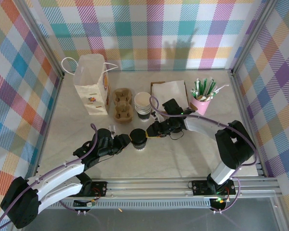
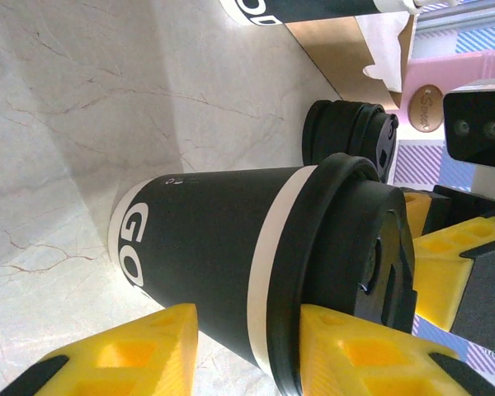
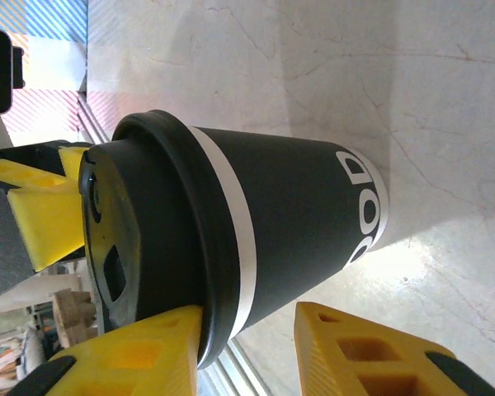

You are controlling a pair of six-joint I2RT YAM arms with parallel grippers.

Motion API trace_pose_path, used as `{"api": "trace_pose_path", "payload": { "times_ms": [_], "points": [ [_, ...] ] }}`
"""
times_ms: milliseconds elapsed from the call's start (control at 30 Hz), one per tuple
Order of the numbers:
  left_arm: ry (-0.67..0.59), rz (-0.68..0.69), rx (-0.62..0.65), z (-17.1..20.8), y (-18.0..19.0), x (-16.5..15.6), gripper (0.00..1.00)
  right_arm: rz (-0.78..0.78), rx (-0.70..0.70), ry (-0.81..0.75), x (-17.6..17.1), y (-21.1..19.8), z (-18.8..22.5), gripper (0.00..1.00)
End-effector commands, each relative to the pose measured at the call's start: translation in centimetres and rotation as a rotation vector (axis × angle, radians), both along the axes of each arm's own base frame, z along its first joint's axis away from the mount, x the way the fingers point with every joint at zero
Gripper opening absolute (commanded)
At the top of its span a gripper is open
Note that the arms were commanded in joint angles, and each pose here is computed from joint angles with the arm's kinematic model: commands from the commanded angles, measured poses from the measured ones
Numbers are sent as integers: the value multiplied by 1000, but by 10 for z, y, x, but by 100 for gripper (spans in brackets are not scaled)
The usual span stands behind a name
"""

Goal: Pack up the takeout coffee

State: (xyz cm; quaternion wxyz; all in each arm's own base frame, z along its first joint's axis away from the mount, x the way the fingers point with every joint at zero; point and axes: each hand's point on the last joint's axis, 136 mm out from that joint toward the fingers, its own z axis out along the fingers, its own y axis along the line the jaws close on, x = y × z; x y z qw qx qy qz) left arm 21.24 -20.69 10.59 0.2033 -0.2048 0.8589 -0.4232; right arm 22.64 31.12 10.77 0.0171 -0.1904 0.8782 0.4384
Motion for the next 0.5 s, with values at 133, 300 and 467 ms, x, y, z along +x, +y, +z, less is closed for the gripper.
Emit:
{"api": "trace_pose_path", "payload": {
  "times_ms": [133, 300, 467],
  "points": [
    [86, 38, 179, -27, 21, -4, 36, -16, -165, 26, -20, -21, -33, 36],
    [46, 33, 198, -8, 20, 4, 36, -41, -110, 8, -16, -14, -3, 37],
    [23, 11, 217, 4, 17, 8, 36, -51, -78, 2, -16, -11, 13, 38]
  ]
}}
